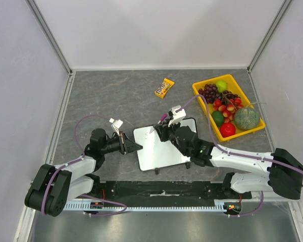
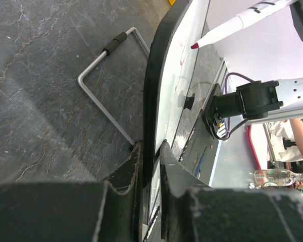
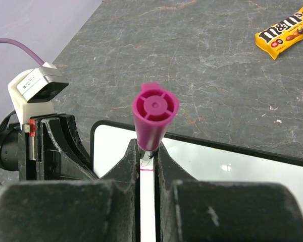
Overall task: Write a sentence on the whiteboard
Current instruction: Write on the whiteboard marker without the cap.
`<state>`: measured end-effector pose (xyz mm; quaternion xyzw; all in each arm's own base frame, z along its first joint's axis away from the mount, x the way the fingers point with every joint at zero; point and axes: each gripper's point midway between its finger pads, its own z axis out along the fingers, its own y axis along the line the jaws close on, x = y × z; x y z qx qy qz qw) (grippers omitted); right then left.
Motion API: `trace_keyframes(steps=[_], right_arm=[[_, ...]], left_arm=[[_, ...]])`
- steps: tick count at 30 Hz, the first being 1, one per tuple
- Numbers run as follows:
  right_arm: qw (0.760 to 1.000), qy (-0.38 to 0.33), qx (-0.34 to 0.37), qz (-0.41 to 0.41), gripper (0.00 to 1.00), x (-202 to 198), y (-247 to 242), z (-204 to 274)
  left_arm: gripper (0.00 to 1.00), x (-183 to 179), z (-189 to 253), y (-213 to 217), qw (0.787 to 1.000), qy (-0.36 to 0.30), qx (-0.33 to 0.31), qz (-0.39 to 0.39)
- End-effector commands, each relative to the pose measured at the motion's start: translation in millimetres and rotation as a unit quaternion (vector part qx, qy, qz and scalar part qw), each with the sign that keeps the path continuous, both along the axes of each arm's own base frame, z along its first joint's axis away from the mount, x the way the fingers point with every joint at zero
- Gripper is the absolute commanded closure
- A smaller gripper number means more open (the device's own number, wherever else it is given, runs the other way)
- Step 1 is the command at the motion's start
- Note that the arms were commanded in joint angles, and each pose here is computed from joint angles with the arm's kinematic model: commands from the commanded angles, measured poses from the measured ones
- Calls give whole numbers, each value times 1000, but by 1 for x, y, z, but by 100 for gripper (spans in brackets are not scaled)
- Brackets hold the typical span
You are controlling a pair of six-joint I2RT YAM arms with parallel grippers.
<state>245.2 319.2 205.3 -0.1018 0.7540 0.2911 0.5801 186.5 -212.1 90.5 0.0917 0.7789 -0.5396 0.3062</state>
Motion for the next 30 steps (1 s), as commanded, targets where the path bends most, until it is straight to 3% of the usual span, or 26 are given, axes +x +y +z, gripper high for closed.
trace_keyframes(steps=[1,30], right_arm=[[999,-22,23,-17,100,10,5,23],[1000,23,-13,2,100,-10,-12,-23]], left_arm=[[98,2,-21,8,999,16,34,24],[98,1,-21,8,999,15,33,25]])
